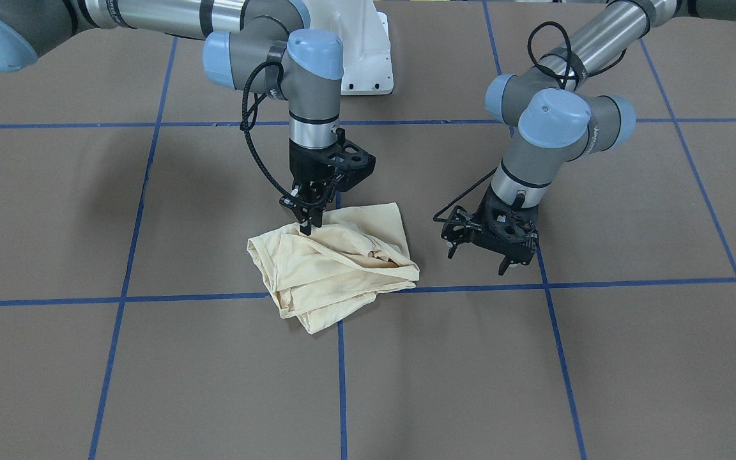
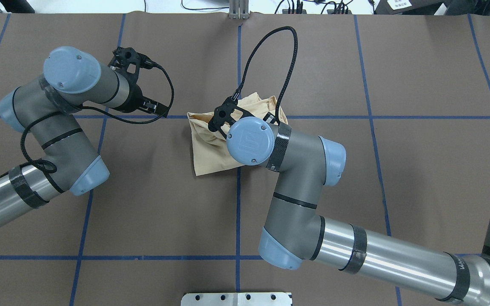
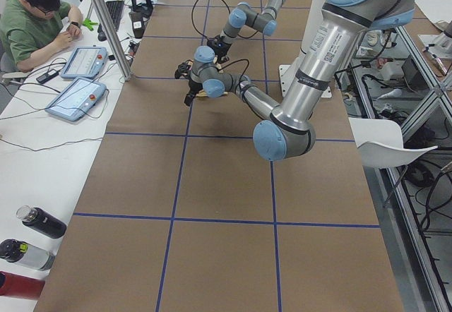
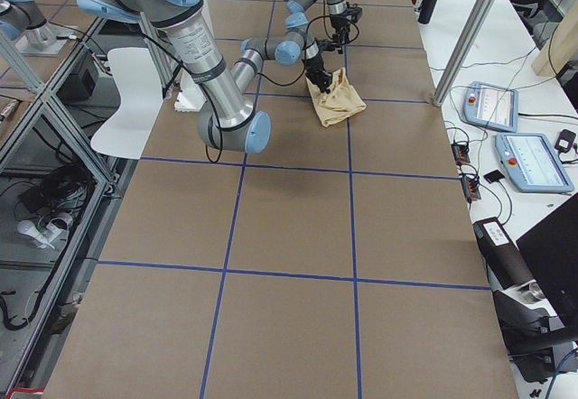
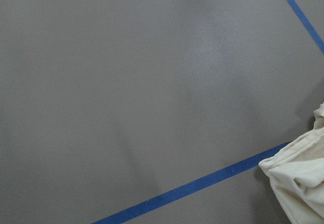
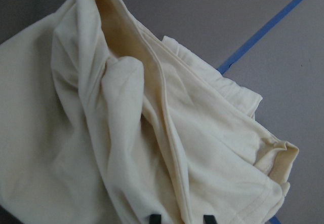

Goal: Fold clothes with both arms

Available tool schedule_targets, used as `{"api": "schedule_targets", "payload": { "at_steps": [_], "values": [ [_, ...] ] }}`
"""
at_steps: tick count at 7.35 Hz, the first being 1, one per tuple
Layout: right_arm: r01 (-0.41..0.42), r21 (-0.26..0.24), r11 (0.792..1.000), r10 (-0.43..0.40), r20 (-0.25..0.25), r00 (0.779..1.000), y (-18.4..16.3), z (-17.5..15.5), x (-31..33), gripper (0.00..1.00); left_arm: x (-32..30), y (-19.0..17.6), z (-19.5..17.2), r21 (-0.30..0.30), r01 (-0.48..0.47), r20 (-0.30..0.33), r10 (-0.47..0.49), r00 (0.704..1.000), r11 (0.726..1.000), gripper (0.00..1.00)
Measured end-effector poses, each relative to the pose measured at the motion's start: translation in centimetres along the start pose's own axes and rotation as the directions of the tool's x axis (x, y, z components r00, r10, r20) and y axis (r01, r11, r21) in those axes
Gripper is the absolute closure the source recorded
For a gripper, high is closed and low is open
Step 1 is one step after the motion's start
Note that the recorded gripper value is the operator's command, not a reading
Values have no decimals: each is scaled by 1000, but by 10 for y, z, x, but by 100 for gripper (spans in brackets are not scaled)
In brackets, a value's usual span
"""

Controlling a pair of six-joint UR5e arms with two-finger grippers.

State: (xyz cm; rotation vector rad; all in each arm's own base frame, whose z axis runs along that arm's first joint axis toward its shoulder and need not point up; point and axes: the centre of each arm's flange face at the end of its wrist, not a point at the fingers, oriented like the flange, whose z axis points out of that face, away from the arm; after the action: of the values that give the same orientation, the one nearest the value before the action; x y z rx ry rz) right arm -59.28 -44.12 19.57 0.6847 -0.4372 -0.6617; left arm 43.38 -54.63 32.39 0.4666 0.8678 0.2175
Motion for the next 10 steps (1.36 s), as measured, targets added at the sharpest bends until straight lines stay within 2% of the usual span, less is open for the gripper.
{"api": "schedule_targets", "payload": {
  "at_steps": [2, 4, 7, 8, 10],
  "values": [
    [-7, 19, 1000, 7, 10, 1000, -3, 12, -1, 50, 0, 0, 0, 0, 0, -1, 0, 1000, 1000, 0],
    [-9, 18, 1000, 8, 37, 999, -5, 10, -3, 46, 0, 0, 0, -1, 1, -1, -1, 1000, 1000, 0],
    [-11, 4, 1000, 11, 73, 997, -4, 8, -7, 45, 0, 1, 0, -1, 3, 0, -3, 1000, 1000, 0],
    [-11, -2, 1000, 11, 75, 997, -3, 9, -7, 50, 0, 1, 0, -1, 4, 0, -4, 1000, 1000, 0],
    [-8, -17, 1000, 9, 71, 997, -2, 11, -7, 100, 0, 1, 0, -2, 8, -1, -8, 1000, 1000, 0]
  ]
}}
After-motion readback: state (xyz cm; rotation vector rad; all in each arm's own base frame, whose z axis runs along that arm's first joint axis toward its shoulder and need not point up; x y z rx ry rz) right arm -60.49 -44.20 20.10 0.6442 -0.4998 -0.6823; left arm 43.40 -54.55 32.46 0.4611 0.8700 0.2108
